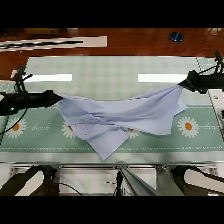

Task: Fold the shirts.

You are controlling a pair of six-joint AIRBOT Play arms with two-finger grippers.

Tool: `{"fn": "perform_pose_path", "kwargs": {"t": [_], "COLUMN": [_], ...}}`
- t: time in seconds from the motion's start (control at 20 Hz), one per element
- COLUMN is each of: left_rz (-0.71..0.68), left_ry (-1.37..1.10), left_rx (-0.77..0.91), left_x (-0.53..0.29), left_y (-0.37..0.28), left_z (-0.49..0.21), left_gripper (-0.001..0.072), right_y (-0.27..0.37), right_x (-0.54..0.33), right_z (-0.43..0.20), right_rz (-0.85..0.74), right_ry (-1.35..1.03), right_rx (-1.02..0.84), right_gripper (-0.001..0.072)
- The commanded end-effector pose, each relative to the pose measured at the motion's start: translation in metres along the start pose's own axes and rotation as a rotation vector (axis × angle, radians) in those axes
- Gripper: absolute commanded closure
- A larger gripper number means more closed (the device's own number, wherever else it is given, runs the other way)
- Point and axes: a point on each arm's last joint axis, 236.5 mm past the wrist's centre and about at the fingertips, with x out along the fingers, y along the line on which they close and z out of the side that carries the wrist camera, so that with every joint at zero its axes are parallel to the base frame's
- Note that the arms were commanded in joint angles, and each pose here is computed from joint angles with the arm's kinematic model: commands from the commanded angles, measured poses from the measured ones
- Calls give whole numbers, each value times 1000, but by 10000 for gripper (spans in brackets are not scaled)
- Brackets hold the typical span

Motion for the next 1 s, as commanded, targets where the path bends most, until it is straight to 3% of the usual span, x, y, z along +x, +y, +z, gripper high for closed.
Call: {"fn": "perform_pose_path", "kwargs": {"t": [0.0,0.05,0.15,0.25,0.4,0.5,0.6,0.75,0.95], "left_rz": [-16,-20,-22,-20,-21,-23,-27,-28,-33], "left_ry": [57,76,84,77,75,79,86,88,96], "left_rx": [-4,5,10,13,27,28,35,34,57], "left_x": [30,35,37,36,35,35,35,35,35], "left_y": [2,0,-2,-1,-1,-2,-3,-3,-4], "left_z": [-12,-16,-18,-15,-14,-15,-17,-17,-19], "left_gripper": [684,684,684,684,684,684,684,684,684], "right_y": [-16,-16,-7,4,-48,-89,-100,-87,-71], "right_x": [19,19,7,-24,-92,-123,-121,-101,-70], "right_z": [10,11,15,18,-1,-26,-71,-145,-181], "right_rz": [-15,-15,1,4,-293,-464,-424,-226,-81], "right_ry": [-29,-31,-27,-1,155,232,348,534,577], "right_rx": [27,24,-27,-118,-244,-157,-68,64,129], "right_gripper": [688,643,418,258,247,247,247,175,174]}}
